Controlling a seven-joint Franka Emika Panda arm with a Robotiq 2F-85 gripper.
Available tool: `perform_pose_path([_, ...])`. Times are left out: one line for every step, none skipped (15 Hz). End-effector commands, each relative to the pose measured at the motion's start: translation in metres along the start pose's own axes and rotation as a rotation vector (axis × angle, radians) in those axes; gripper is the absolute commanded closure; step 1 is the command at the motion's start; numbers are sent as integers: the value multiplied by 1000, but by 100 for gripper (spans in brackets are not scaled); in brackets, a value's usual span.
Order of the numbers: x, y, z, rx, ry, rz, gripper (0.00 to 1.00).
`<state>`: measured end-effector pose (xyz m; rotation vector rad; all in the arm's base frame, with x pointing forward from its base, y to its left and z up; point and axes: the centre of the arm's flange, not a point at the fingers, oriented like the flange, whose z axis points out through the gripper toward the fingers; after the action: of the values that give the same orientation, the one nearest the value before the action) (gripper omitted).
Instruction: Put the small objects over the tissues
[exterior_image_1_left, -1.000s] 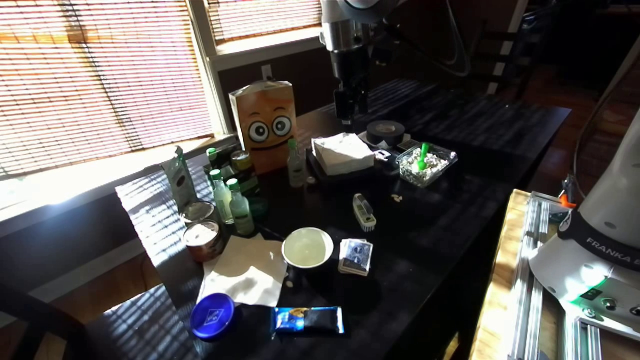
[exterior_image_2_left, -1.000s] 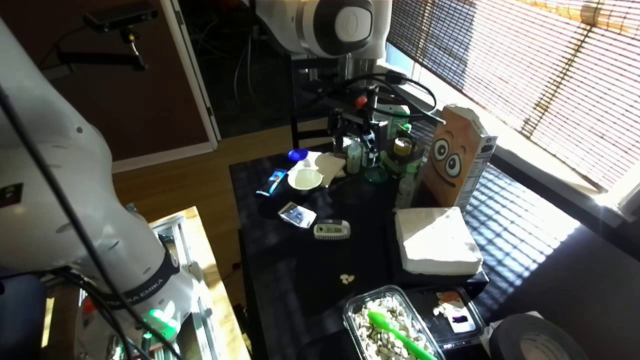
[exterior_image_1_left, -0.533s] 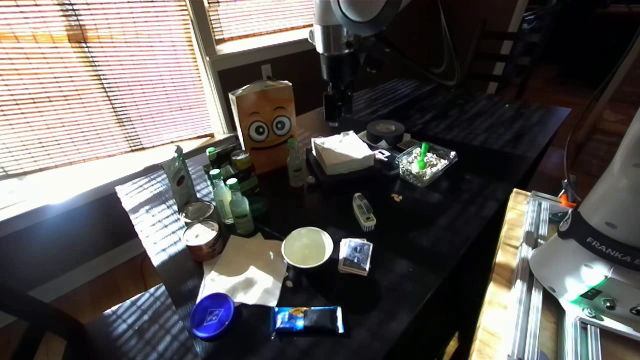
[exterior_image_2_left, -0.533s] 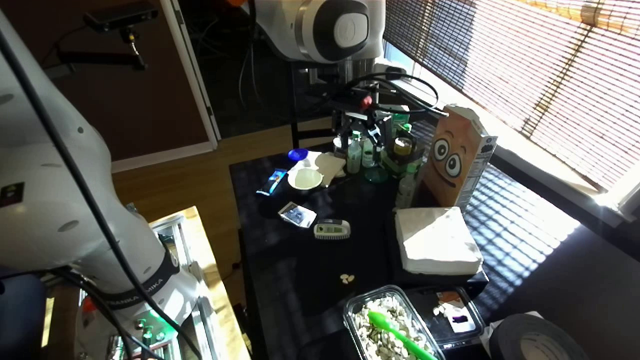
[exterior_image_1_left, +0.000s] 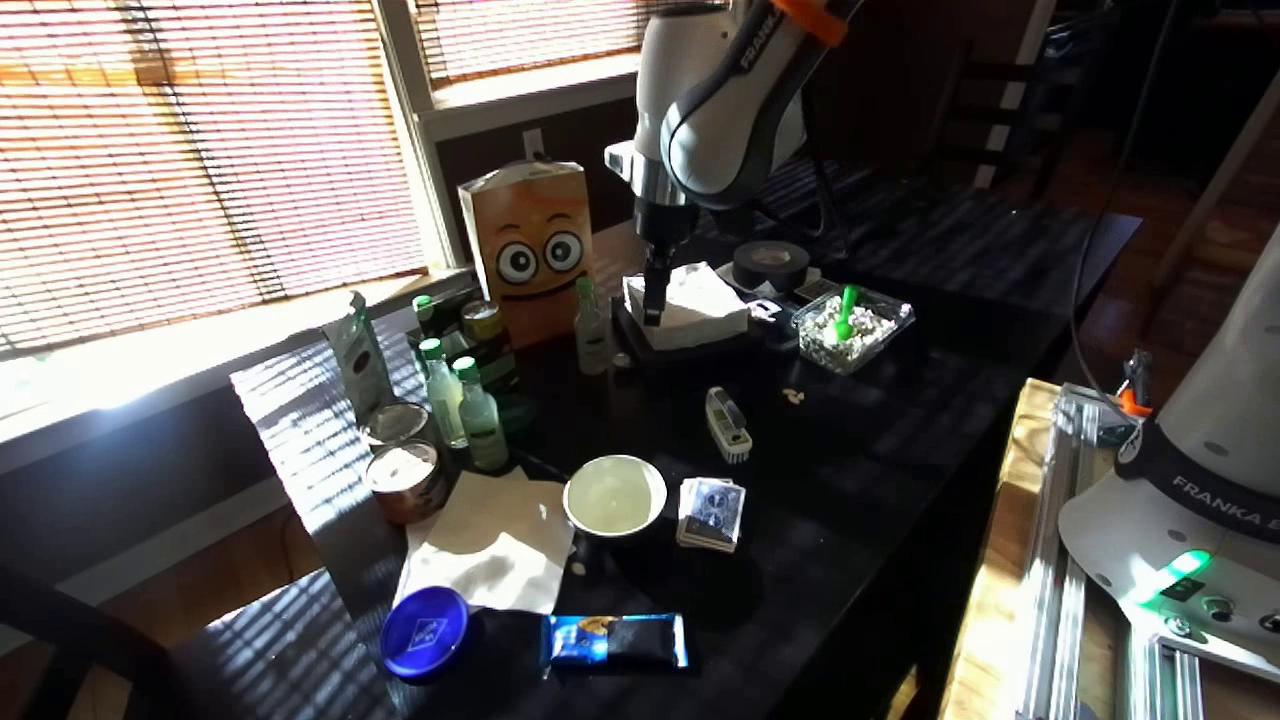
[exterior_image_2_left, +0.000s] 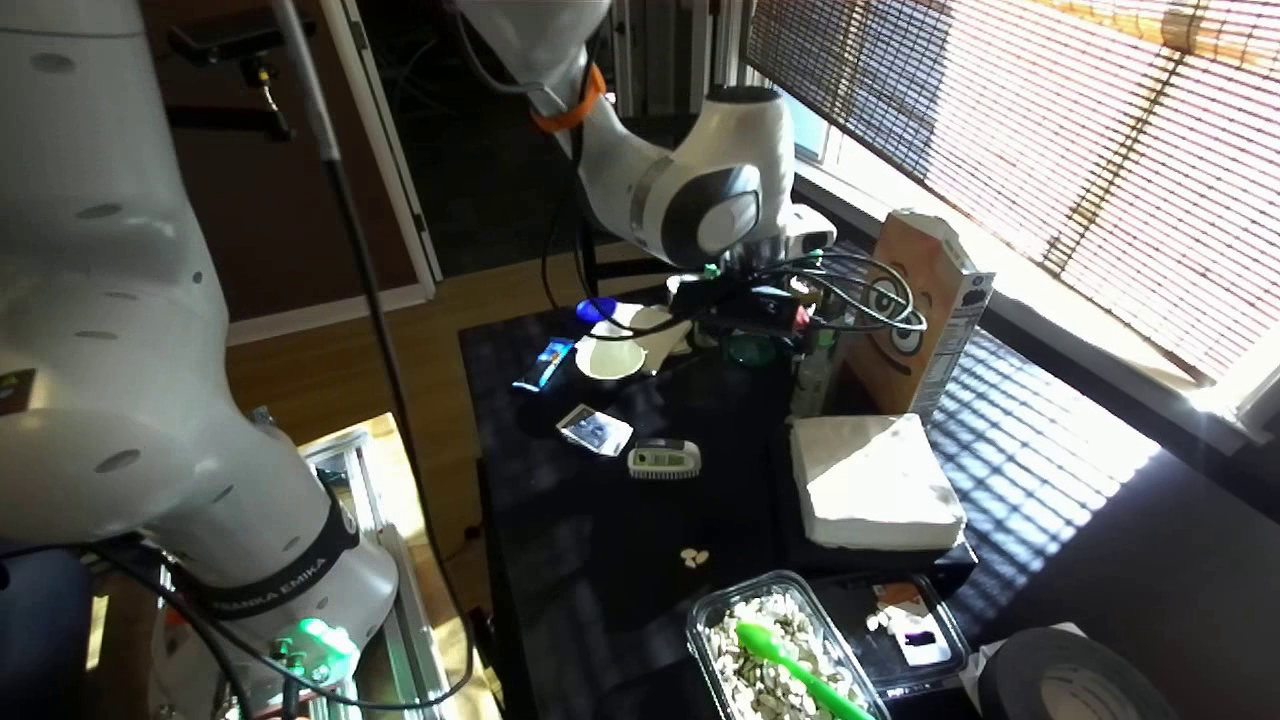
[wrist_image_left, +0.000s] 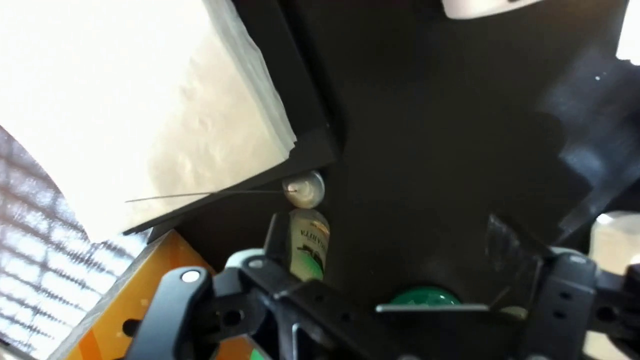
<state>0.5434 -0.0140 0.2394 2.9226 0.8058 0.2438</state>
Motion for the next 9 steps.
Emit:
perform_pose_path([13,39,45,23,-28,-70,0])
perform_pose_path([18,45,57,20,-38,-87,0])
perform_pose_path([24,50,65,16,-41,-98,0])
perform_pose_path([30,55,68,8,-49,-92,0])
perform_pose_path([32,58,67,8,-70,-86,0])
perform_pose_path([32,59,63,12,-66,-65,0])
perform_pose_path([15,48,62,16,-49,-66,0])
perform_pose_path([19,51,63,15,-51,-65,0])
perform_pose_path([22,53,62,14,-51,-64,0])
